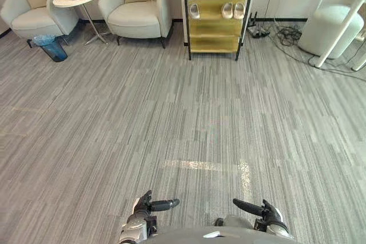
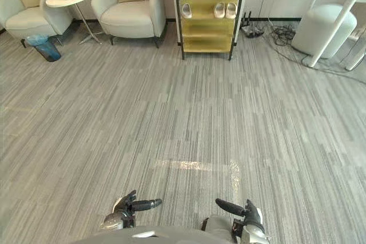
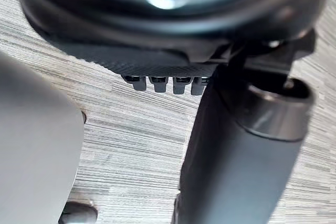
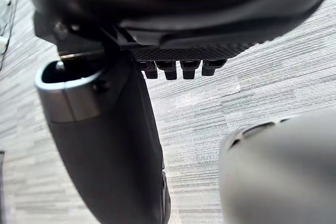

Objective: Pick up cushions and gather them together orderly.

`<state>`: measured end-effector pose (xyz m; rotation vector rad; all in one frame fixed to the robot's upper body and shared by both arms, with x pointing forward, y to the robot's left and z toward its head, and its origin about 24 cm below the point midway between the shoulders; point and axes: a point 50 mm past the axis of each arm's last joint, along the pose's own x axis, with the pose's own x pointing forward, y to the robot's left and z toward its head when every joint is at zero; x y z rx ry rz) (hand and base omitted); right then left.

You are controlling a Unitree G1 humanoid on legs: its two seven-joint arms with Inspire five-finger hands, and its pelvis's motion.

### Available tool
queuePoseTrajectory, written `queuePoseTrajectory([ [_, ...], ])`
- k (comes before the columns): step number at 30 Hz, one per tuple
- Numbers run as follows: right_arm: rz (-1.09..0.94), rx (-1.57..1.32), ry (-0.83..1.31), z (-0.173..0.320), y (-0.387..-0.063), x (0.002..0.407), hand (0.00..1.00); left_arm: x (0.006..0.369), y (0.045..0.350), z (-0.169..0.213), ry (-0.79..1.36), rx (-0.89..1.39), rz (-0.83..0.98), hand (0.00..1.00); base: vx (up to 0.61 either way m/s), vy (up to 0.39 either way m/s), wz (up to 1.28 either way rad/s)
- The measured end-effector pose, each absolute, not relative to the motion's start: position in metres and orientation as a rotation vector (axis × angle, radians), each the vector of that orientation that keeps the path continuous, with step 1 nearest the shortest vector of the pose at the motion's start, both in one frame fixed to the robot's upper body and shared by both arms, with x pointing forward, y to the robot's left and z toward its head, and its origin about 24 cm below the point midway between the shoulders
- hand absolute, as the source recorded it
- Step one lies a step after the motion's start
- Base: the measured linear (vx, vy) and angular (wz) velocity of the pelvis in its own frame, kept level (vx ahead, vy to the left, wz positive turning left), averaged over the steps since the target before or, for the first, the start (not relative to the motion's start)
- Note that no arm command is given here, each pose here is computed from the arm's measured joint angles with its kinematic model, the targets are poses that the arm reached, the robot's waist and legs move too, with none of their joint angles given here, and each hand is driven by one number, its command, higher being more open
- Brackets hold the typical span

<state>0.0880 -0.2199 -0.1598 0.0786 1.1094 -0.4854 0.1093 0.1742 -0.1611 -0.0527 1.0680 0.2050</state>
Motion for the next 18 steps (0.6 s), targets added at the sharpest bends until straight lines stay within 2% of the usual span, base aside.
queuePoseTrajectory([
  [4,-0.471,0.07,1.109,-0.16,-0.217,0.086,1.0,0.117,0.176,-0.156,1.012,-0.049,0.208,1.0,0.15,-0.088,0.23],
  [8,-0.47,0.102,1.107,-0.161,-0.21,0.087,1.0,0.118,0.175,-0.155,1.002,-0.038,0.196,1.0,0.2,0.103,-0.2],
  [12,-0.467,0.142,1.131,-0.164,-0.198,0.082,1.0,0.117,0.19,-0.155,1.011,0.008,0.207,1.0,0.23,0.109,0.17],
  [18,-0.466,0.143,1.137,-0.165,-0.198,0.081,1.0,0.114,0.184,-0.158,1.037,0.023,0.17,1.0,0.1,0.058,0.02],
])
